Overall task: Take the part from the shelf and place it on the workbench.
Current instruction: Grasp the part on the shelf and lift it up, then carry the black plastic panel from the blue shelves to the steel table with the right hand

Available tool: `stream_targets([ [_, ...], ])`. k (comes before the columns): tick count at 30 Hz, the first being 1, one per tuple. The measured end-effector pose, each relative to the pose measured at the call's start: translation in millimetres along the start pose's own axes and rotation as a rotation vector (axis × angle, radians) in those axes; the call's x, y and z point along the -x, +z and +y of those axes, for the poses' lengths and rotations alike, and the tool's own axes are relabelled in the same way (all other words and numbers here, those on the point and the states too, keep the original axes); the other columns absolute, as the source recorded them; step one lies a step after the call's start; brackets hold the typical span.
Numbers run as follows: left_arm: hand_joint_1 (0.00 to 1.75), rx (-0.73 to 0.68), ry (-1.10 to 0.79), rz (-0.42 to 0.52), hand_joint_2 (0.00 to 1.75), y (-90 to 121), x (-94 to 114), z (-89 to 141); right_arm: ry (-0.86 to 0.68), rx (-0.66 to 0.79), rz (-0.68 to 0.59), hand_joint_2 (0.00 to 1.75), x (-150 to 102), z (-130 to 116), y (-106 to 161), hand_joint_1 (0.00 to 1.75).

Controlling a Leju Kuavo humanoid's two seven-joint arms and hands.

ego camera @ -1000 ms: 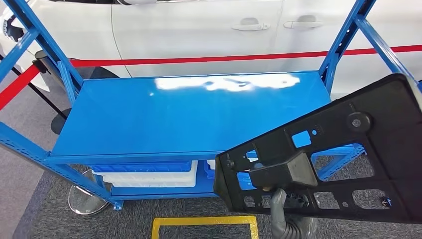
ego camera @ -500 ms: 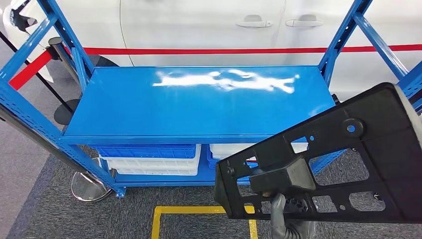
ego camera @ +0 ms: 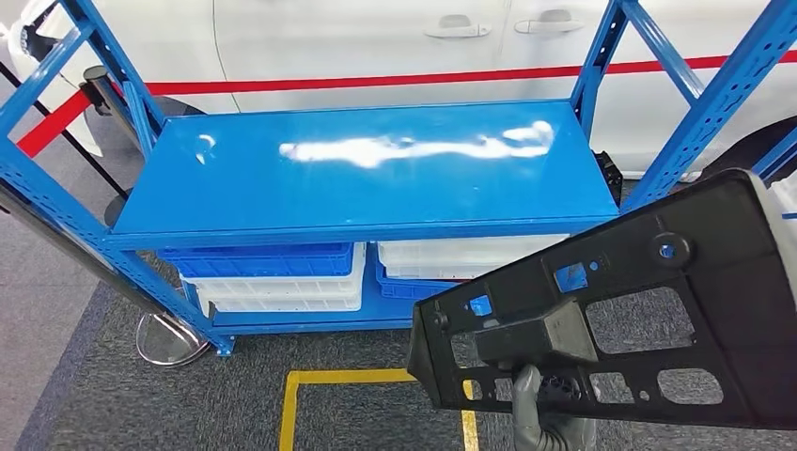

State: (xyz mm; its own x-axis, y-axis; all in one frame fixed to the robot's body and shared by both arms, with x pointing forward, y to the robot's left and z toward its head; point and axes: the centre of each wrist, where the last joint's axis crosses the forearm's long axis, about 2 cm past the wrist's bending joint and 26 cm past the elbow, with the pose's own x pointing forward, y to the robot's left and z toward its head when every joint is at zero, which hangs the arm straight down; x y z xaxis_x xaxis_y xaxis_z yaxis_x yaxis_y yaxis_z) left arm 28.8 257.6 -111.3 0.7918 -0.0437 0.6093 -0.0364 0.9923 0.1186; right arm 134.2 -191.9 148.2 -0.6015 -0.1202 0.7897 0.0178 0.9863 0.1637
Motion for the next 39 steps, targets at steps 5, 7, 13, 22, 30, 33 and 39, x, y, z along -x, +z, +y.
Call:
stream_targets([
  [5, 0.00, 0.016, -0.003, -0.005, 0.00, -0.8, -1.1, 0.2, -0.011, 0.001, 0.004, 1.75, 0.6, -0.4, -0.1, 1.75],
  [7, 0.00, 0.017, -0.005, -0.009, 0.00, -1.7, -2.4, 0.8, -0.019, 0.001, 0.004, 1.75, 0.6, -0.4, -0.3, 1.75],
  [13, 0.00, 0.019, 0.000, -0.009, 0.00, -1.7, -2.7, -0.3, -0.018, 0.005, 0.006, 1.75, 0.9, -2.5, 0.0, 1.75],
  [22, 0.00, 0.027, 0.005, -0.007, 0.00, -1.3, -2.4, -1.4, -0.024, 0.004, 0.006, 1.75, 1.0, -4.9, -0.3, 1.75],
  [30, 0.00, 0.031, 0.001, -0.001, 0.00, -0.3, -0.8, -1.0, -0.073, 0.007, 0.001, 1.75, -1.2, -3.1, -2.5, 1.75],
  [33, 0.00, 0.031, -0.001, -0.004, 0.00, -0.9, -1.7, -0.9, -0.077, 0.010, 0.004, 1.75, -1.3, -3.6, -1.9, 1.75],
  [39, 0.00, 0.024, 0.004, -0.008, 0.00, -1.5, -2.5, -0.5, -0.087, 0.008, 0.008, 1.75, -1.5, -4.1, -1.0, 1.75],
])
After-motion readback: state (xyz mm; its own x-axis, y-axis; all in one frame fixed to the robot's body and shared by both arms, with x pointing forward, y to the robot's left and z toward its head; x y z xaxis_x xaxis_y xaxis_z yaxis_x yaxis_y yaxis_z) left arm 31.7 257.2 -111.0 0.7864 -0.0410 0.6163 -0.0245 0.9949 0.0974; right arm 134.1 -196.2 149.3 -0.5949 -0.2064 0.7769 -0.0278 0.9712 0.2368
